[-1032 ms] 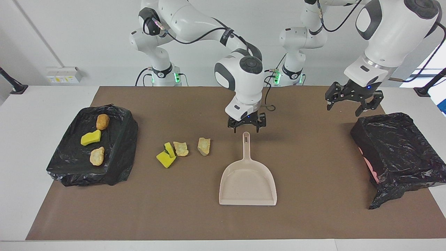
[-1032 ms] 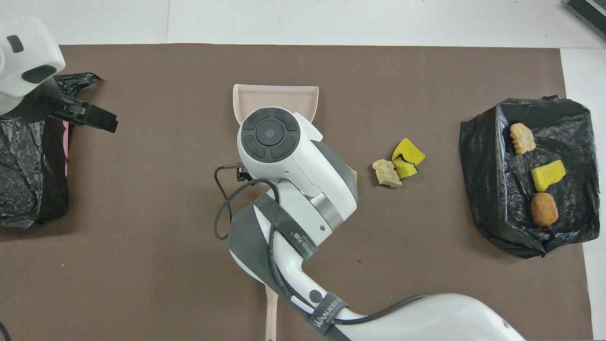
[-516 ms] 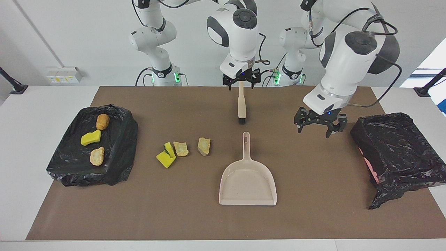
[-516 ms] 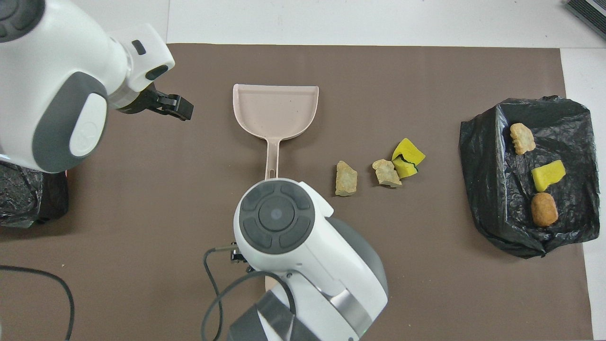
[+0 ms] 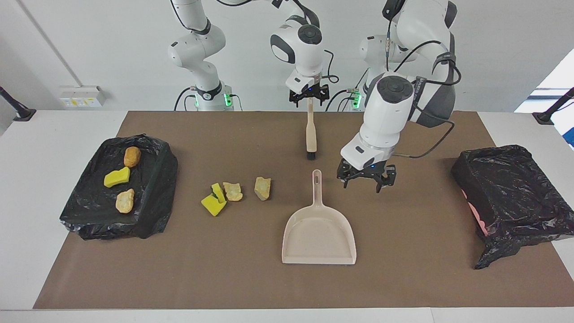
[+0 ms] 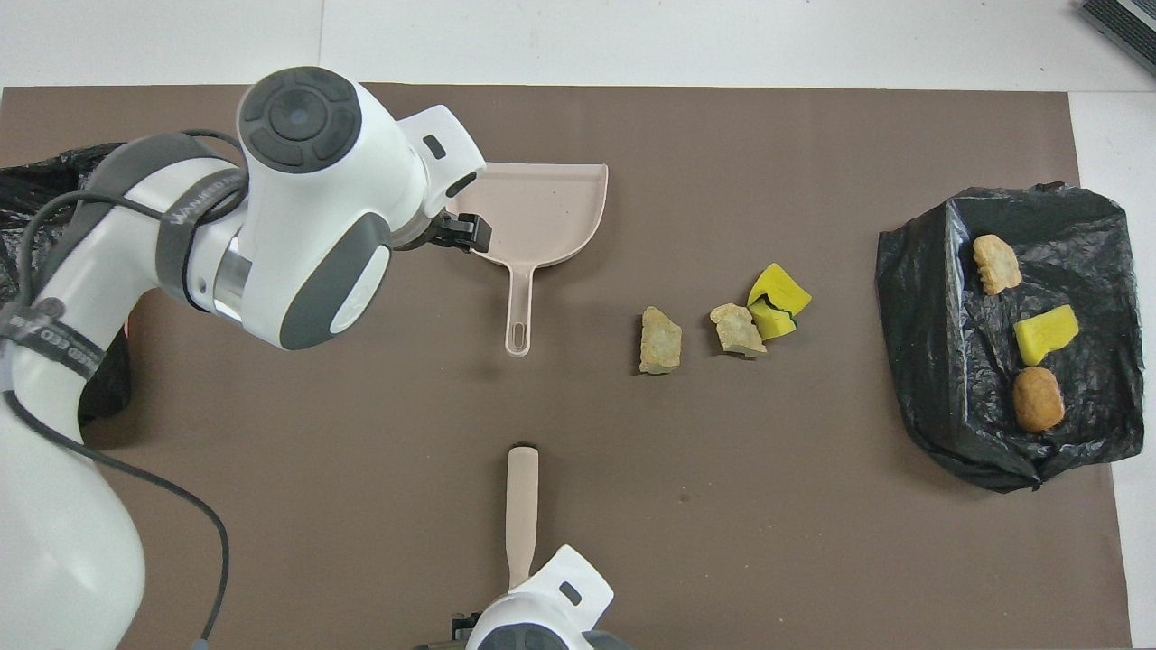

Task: Sweep and dump trash in bin

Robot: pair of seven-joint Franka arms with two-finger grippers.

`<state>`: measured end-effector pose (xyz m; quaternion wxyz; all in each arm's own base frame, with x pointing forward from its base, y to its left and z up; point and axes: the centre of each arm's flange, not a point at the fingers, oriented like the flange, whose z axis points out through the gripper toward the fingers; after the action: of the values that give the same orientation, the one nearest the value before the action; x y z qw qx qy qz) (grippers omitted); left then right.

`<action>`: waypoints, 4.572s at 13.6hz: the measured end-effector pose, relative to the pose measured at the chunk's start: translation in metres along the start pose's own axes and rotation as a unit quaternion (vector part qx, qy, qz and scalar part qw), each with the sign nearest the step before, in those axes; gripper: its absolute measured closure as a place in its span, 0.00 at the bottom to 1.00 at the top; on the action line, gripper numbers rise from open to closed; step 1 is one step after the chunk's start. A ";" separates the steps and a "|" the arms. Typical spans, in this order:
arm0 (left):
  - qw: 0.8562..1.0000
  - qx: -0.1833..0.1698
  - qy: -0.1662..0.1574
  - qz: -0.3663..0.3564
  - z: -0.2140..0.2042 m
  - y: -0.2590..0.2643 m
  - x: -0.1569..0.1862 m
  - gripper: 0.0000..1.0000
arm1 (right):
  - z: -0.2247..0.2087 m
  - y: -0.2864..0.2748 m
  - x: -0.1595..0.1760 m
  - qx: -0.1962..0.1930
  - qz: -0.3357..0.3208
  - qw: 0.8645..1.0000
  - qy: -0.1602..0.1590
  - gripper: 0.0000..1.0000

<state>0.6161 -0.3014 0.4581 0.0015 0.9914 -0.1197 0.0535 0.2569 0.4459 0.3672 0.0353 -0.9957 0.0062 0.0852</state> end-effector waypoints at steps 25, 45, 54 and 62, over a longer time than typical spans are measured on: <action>1.000 -0.022 -0.011 -0.019 0.077 0.063 -0.039 0.69 | -0.061 0.080 0.041 -0.050 0.007 0.998 0.025 0.74; 0.849 0.014 -0.128 0.512 0.048 0.019 -0.092 0.69 | -0.066 0.399 0.254 -0.216 -0.162 0.963 0.000 0.74; 0.832 0.025 -0.112 0.543 0.070 0.043 -0.132 0.69 | -0.021 0.300 0.218 -0.119 -0.112 0.986 -0.031 0.74; 0.829 0.029 -0.114 0.547 0.076 0.045 -0.143 0.69 | -0.007 0.117 0.163 0.005 -0.041 0.998 -0.046 0.74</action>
<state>0.4754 -0.3119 0.3673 -0.0705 0.7620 -0.6405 -0.0645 0.4167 0.3278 0.3383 0.0439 -0.9900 -0.0354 0.1290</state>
